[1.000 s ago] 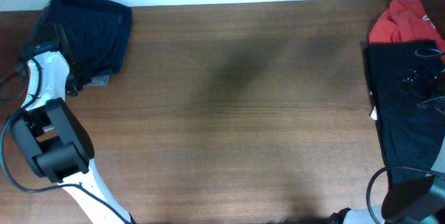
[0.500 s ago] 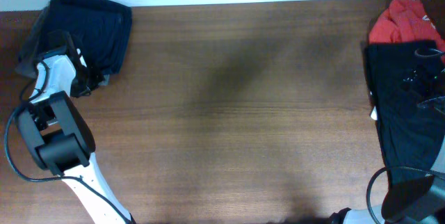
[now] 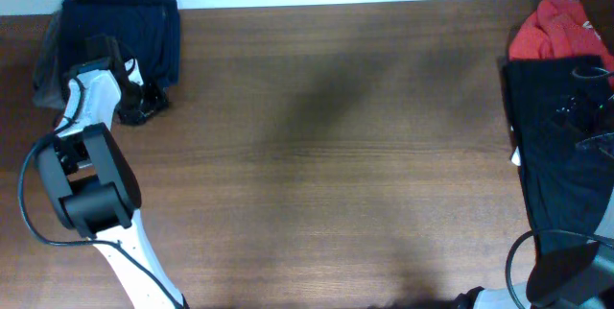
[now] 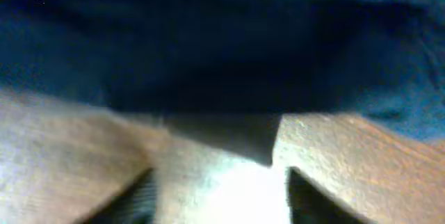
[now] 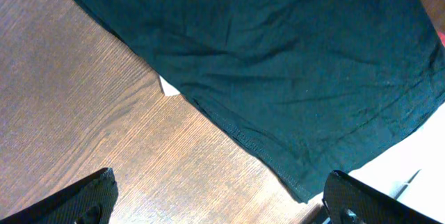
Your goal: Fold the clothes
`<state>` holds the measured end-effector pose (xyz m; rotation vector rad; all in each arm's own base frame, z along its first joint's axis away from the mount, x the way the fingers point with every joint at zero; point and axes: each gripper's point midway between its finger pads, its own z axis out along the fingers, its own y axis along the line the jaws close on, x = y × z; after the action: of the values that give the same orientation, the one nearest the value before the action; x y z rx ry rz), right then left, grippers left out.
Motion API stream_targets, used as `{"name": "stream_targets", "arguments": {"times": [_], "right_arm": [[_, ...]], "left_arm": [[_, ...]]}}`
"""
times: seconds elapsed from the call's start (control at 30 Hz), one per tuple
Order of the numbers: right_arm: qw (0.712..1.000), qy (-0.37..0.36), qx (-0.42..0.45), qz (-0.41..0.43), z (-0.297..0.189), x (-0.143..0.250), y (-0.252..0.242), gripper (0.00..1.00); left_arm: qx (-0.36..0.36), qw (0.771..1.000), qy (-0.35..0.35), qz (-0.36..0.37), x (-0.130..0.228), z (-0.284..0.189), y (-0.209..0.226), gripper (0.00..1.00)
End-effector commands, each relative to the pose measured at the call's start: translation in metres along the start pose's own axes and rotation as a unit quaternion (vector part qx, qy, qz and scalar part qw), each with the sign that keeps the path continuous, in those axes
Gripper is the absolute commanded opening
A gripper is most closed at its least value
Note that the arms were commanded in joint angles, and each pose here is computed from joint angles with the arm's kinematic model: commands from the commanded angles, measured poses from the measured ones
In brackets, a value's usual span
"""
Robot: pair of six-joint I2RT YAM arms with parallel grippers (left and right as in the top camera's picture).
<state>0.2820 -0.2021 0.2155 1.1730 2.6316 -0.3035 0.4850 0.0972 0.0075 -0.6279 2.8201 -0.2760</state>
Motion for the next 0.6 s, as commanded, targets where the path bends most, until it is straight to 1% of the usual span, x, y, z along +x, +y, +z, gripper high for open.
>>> {"name": "stream_targets", "arguments": {"times": [0.0, 0.1, 0.2, 0.27, 0.3, 0.33, 0.37, 0.43, 0.5, 0.53, 0.57], "right_arm": [[1.000, 0.000, 0.004, 0.002, 0.000, 0.001, -0.002, 0.98], [1.000, 0.000, 0.004, 0.002, 0.000, 0.001, -0.002, 0.98], [1.000, 0.000, 0.004, 0.002, 0.000, 0.001, -0.002, 0.98], [1.000, 0.000, 0.004, 0.002, 0.000, 0.001, -0.002, 0.98], [1.000, 0.000, 0.004, 0.002, 0.000, 0.001, -0.002, 0.98], [1.000, 0.000, 0.004, 0.002, 0.000, 0.001, -0.002, 0.98], [1.000, 0.000, 0.004, 0.002, 0.000, 0.001, -0.002, 0.98], [1.000, 0.000, 0.004, 0.002, 0.000, 0.001, -0.002, 0.98], [1.000, 0.000, 0.004, 0.002, 0.000, 0.001, -0.002, 0.98], [1.000, 0.000, 0.004, 0.002, 0.000, 0.001, -0.002, 0.98], [1.000, 0.000, 0.003, 0.002, 0.000, 0.001, -0.002, 0.98]], "left_arm": [[0.004, 1.000, -0.030, 0.005, -0.005, -0.051, -0.011, 0.99], [0.011, 0.999, -0.033, 0.006, 0.008, -0.104, -0.022, 0.99], [0.045, 0.999, 0.006, 0.000, 0.051, -0.159, -0.039, 0.99], [0.039, 0.999, 0.036, -0.001, 0.088, -0.194, -0.040, 0.99], [0.039, 0.999, 0.035, -0.001, 0.097, -0.204, -0.040, 0.99], [0.039, 0.999, 0.018, 0.004, 0.108, -0.219, -0.040, 0.99], [0.039, 0.999, 0.007, 0.007, 0.117, -0.228, -0.039, 0.99], [0.044, 0.999, -0.016, 0.006, 0.151, -0.249, -0.036, 0.99], [0.041, 0.999, -0.001, -0.017, 0.184, -0.253, -0.031, 0.99], [0.034, 0.999, 0.027, -0.028, 0.212, -0.256, -0.025, 0.99], [0.029, 0.998, 0.049, -0.037, 0.232, -0.259, -0.022, 0.99]]}}
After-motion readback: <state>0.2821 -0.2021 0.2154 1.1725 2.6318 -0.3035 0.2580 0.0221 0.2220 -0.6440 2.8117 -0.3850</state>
